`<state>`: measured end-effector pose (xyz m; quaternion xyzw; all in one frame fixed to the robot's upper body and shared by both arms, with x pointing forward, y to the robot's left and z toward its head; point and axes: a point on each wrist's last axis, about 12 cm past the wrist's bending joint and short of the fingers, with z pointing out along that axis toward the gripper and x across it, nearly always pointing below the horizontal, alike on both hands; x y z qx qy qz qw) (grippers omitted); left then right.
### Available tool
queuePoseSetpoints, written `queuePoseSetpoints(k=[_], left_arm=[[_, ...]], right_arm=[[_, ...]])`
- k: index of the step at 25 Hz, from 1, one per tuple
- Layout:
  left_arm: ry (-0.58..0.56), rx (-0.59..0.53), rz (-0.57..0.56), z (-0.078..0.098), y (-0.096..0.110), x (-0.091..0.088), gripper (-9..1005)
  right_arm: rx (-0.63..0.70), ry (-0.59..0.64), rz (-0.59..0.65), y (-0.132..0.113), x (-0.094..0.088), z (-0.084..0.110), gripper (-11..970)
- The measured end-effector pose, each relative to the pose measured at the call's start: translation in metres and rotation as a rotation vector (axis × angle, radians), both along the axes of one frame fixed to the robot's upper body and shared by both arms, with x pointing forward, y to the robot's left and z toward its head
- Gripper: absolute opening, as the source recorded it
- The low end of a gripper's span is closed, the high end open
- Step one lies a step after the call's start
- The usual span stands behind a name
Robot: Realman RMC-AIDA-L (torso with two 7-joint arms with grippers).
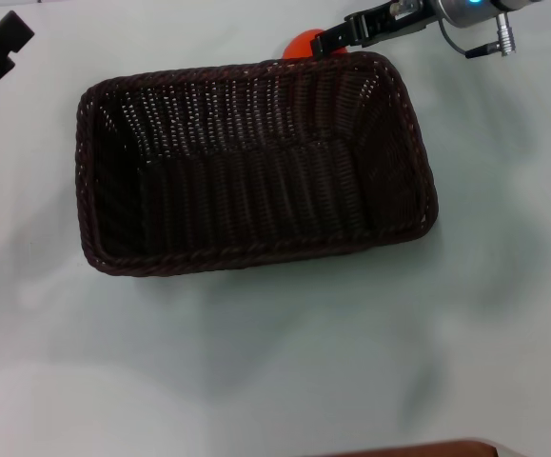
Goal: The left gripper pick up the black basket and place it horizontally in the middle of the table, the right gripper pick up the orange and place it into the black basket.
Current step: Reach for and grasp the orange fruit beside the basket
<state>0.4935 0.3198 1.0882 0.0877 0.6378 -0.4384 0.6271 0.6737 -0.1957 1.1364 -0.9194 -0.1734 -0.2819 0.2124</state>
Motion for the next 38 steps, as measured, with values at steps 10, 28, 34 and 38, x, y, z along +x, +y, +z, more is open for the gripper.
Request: queuePoseSetpoints(k=[10, 28, 34, 38], left_arm=[[0.013, -0.002, -0.027, -0.001, -0.007, 0.003, 883], [0.028, -0.016, -0.05, -0.003, -0.012, 0.005, 883], [0.036, -0.023, -0.053, -0.005, -0.014, 0.004, 883], [0.044, -0.03, -0.054, -0.007, -0.014, 0.003, 882]], right_arm=[[-0.008, -0.017, 0.004, 0.008, 0.0, -0.005, 797], [-0.038, -0.059, -0.01, 0.021, 0.0, -0.02, 717], [-0.039, -0.063, -0.008, 0.021, 0.0, -0.02, 616], [-0.038, -0.065, -0.013, 0.021, 0.0, -0.021, 498]])
